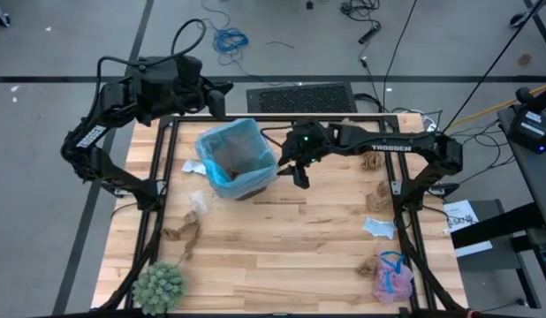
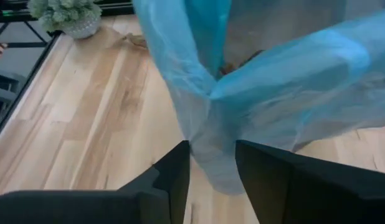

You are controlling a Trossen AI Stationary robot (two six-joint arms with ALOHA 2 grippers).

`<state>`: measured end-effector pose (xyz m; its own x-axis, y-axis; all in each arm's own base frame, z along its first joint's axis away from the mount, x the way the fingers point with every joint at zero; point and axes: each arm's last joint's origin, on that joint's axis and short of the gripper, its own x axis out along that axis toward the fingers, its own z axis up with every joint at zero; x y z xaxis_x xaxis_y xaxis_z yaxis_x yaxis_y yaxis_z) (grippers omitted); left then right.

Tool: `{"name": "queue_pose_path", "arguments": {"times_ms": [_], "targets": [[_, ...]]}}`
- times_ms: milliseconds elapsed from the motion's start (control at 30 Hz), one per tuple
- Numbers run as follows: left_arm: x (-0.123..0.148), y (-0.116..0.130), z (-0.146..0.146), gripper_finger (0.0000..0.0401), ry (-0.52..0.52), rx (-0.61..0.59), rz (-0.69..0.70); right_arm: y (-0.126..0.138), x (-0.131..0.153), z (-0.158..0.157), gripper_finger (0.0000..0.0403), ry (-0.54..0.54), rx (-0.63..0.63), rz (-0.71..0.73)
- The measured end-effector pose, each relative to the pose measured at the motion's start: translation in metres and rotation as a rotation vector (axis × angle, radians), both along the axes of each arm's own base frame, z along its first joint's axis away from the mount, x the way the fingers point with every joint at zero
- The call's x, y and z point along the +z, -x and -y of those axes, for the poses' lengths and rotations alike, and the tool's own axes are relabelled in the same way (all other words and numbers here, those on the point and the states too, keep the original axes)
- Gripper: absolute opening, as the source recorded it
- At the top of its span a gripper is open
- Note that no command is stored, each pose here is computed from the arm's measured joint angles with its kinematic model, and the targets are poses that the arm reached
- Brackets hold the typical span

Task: Pick and place trash into bin
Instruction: Adjust the brown trash bin

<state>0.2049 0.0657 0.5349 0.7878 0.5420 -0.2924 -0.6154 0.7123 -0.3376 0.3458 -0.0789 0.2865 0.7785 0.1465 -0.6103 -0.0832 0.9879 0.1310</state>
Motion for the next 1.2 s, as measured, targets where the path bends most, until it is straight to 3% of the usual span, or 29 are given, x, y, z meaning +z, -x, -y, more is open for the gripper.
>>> {"name": "queue_pose_path", "arguments": {"times_ms": [133, 300, 367, 733, 1200], "targets": [[0.000, 0.000, 0.000, 0.0000, 0.000, 0.000, 0.000, -0.006, -0.011, 0.004, 0.0101, 0.028, -0.044, -0.030], [0.000, 0.000, 0.000, 0.0000, 0.000, 0.000, 0.000, -0.016, -0.032, 0.006, 0.0021, 0.008, -0.048, -0.093], [0.000, 0.000, 0.000, 0.0000, 0.000, 0.000, 0.001, -0.018, -0.038, 0.007, 0.0007, 0.005, -0.045, -0.106], [0.000, 0.000, 0.000, 0.0000, -0.004, -0.002, -0.002, -0.025, -0.055, 0.008, 0.0001, -0.020, -0.050, -0.154], [0.000, 0.000, 0.001, 0.0000, 0.001, -0.010, -0.001, -0.024, -0.055, 0.009, 0.0013, -0.041, -0.077, -0.169]]}}
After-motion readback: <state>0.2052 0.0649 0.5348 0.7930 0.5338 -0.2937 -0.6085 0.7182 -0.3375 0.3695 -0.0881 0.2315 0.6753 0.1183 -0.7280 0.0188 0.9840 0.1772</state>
